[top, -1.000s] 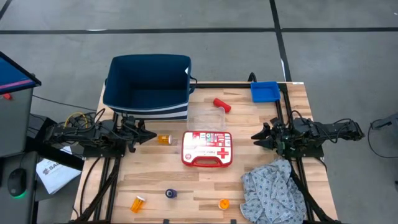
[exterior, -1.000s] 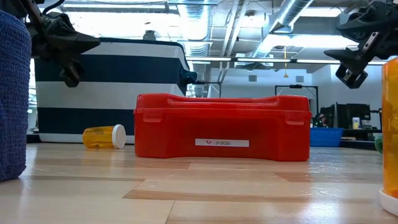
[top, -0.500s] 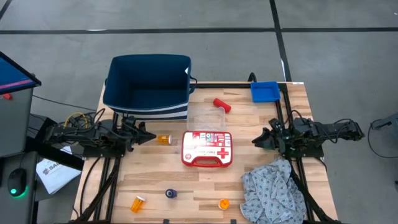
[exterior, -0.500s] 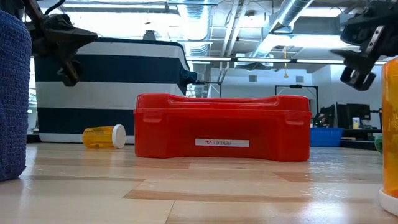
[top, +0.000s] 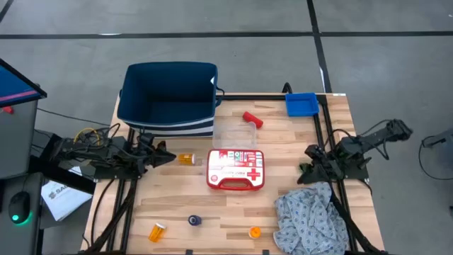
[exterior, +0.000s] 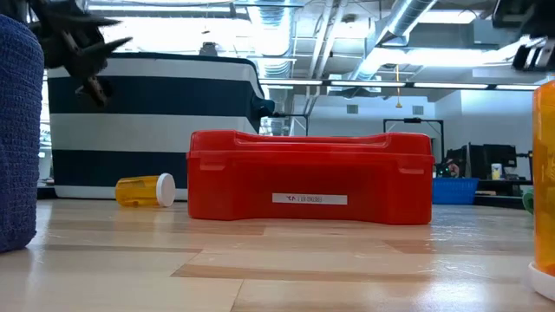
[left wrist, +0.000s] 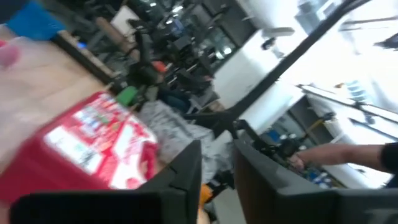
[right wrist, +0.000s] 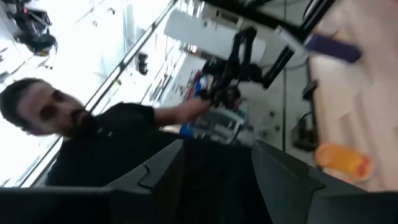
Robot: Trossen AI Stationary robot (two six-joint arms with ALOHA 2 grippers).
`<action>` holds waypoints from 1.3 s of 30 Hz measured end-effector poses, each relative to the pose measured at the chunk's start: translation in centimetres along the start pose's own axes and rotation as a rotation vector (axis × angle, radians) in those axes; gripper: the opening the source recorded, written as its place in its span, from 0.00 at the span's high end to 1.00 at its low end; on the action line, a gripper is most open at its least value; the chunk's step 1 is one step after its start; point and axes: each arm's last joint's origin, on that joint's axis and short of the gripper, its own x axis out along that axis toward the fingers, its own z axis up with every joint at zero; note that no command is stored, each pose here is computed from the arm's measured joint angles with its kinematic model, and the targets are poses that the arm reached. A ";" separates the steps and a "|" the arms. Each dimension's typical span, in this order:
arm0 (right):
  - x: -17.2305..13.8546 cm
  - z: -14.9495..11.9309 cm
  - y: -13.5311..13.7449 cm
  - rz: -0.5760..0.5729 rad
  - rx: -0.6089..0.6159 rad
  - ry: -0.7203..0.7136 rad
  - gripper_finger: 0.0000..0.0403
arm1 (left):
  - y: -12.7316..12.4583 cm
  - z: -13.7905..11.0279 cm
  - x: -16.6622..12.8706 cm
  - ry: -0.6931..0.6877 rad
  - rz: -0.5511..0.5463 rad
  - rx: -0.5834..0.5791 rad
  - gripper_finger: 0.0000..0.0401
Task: Pick & place medical supplies in basket/bin
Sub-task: Put the gray patient gown into the blue laundry organizer
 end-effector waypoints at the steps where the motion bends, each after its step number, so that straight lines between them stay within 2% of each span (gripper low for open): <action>1: 0.5 0.0 0.7 -0.002 -0.003 0.023 0.54 | -0.2 0.1 0.0 -0.007 -0.019 -0.002 0.75; 6: 4.0 -0.1 3.9 -0.046 -0.011 0.159 0.54 | -0.7 0.2 0.0 -0.027 -0.068 -0.007 0.65; 10: 7.7 -1.5 5.8 -0.140 0.000 0.331 0.54 | -0.8 0.2 0.0 -0.025 -0.079 -0.010 0.60; 16: 12.4 -5.9 6.5 -0.370 0.107 0.708 0.53 | -0.8 0.2 0.0 -0.023 -0.079 -0.043 0.53; 20: 14.3 -8.1 7.1 -0.466 0.115 0.845 0.50 | -0.8 0.2 0.0 -0.012 -0.091 -0.062 0.48; 23: 14.7 -8.8 6.5 -0.588 0.086 0.926 0.48 | -0.9 0.2 0.0 -0.003 -0.104 -0.062 0.45; 28: 14.2 -8.7 5.0 -0.795 0.006 0.979 0.45 | -0.9 0.2 -0.1 -0.007 -0.109 -0.062 0.41; 39: 12.5 -6.6 2.9 -1.150 -0.120 0.824 0.39 | -0.9 0.2 -0.1 -0.007 -0.109 -0.069 0.40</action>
